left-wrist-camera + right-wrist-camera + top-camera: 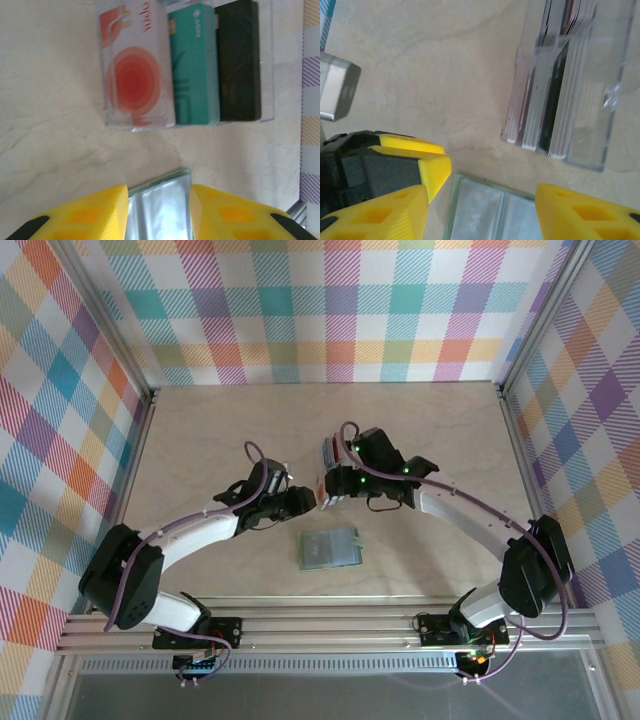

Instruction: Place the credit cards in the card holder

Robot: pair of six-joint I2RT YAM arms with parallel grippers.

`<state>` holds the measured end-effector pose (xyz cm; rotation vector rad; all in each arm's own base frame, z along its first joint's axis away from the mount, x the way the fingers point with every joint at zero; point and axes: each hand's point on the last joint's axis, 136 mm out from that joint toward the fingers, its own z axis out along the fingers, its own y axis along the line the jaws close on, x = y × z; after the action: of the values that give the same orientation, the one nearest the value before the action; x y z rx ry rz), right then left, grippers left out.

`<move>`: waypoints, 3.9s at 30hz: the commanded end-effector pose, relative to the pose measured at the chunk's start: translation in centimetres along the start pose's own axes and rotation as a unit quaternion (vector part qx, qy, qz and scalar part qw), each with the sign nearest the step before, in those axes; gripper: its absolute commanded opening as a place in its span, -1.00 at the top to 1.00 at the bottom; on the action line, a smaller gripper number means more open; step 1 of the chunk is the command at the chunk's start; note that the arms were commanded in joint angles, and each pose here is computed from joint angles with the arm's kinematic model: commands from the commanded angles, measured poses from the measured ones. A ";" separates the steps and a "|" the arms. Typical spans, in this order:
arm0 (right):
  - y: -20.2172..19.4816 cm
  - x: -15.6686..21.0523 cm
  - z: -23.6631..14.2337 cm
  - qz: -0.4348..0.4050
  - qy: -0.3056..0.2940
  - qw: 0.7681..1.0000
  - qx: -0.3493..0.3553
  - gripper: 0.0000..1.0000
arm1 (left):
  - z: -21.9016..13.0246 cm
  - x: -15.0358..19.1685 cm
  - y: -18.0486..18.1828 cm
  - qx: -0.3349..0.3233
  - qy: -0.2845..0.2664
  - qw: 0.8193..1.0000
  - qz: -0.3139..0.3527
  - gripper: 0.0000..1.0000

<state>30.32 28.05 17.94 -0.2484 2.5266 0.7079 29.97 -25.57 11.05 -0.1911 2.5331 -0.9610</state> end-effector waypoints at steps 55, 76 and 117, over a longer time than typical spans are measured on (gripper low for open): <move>0.2 -1.5 6.3 -0.012 0.094 0.994 -0.049 -0.12 | 6.5 -2.5 0.4 0.025 0.050 0.998 -0.001 0.43; 0.6 -2.3 4.3 -0.001 0.075 0.995 -0.072 -0.08 | 6.9 -2.1 1.0 0.020 0.057 0.998 -0.002 0.46; -2.8 -2.1 4.3 0.005 0.067 0.998 0.014 0.81 | 4.6 -2.6 -0.8 0.040 0.042 0.998 0.005 0.48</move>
<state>35.36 28.48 13.78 -0.2884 2.6719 0.6869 34.23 -28.11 7.38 -0.1544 2.6127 -1.0522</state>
